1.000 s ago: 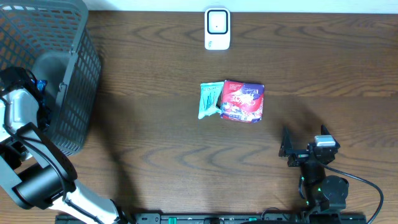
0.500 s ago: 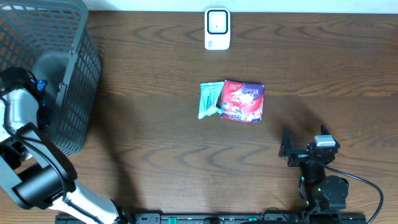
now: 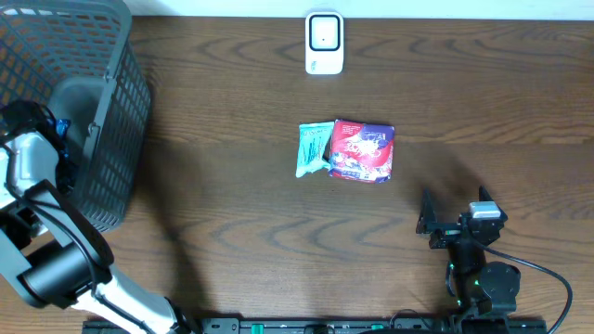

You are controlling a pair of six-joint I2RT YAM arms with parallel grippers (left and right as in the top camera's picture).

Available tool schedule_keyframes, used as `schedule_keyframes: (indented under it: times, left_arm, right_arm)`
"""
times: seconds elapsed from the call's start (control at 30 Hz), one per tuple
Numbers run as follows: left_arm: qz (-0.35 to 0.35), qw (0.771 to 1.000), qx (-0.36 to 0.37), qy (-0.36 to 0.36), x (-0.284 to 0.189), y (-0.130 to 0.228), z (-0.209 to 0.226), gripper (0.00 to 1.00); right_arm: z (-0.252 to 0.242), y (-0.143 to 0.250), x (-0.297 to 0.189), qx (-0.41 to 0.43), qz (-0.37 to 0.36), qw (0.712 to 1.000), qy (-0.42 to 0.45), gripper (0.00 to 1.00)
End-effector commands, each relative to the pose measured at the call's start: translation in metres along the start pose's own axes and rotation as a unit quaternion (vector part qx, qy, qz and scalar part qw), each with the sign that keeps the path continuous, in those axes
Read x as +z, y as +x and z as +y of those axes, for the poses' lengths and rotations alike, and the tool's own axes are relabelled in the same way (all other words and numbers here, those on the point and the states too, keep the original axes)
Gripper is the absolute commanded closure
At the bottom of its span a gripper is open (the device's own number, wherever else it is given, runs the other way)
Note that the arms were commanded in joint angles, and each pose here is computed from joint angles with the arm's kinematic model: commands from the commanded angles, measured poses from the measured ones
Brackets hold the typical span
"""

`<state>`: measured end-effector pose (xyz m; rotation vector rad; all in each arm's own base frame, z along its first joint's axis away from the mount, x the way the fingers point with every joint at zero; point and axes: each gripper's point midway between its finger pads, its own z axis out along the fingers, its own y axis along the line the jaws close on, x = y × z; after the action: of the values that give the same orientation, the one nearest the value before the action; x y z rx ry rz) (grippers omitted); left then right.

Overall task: Scan the item barcode
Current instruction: 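Grasp the orange Kleenex pack with the left gripper and lift, then carry the Kleenex pack to the table left of the wipes and release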

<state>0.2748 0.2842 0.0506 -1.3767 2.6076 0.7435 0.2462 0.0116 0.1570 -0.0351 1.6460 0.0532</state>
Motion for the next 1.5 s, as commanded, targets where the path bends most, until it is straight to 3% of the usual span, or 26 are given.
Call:
schedule_keyframes:
  times: [0.0, 0.1, 0.23, 0.33, 0.43, 0.53, 0.77, 0.97, 1.13, 1.47]
  left_arm:
    - [0.025, 0.999, 0.005, -0.019, 0.024, 0.009, 0.002, 0.22]
    - [0.036, 0.999, -0.002, -0.024, 0.036, 0.011, 0.007, 0.28]
    - [0.040, 0.999, -0.014, -0.028, 0.040, 0.010, 0.016, 0.70]
    - [0.041, 0.999, -0.018, -0.028, 0.039, 0.010, 0.020, 0.92]
    - [0.035, 0.999, -0.023, -0.014, 0.031, 0.007, 0.018, 0.93]
    - [0.014, 0.998, -0.041, 0.046, 0.006, -0.004, 0.009, 0.93]
    - [-0.078, 0.983, -0.086, 0.144, -0.076, -0.035, 0.018, 0.92]
    - [-0.145, 0.925, -0.103, 0.336, -0.178, -0.043, 0.001, 0.93]
    - [-0.197, 0.891, -0.122, 0.391, -0.236, -0.040, 0.013, 0.93]
    - [-0.314, 0.822, -0.027, 0.474, -0.350, -0.009, -0.004, 0.93]
  right_arm:
    - [0.000, 0.001, 0.000, 0.005, 0.000, 1.000, 0.001, 0.01]
    - [0.000, 0.001, 0.000, 0.005, 0.000, 1.000, 0.001, 0.01]
    - [0.000, 0.001, 0.000, 0.005, 0.000, 1.000, 0.001, 0.01]
    - [0.000, 0.001, 0.000, 0.005, 0.000, 1.000, 0.001, 0.01]
    - [0.000, 0.001, 0.000, 0.005, 0.000, 1.000, 0.001, 0.01]
    - [0.000, 0.001, 0.000, 0.005, 0.000, 1.000, 0.001, 0.01]
    - [0.000, 0.001, 0.000, 0.005, 0.000, 1.000, 0.001, 0.01]
    - [0.000, 0.001, 0.000, 0.005, 0.000, 1.000, 0.001, 0.01]
    - [0.000, 0.001, 0.000, 0.005, 0.000, 1.000, 0.001, 0.01]
    - [0.000, 0.001, 0.000, 0.005, 0.000, 1.000, 0.001, 0.01]
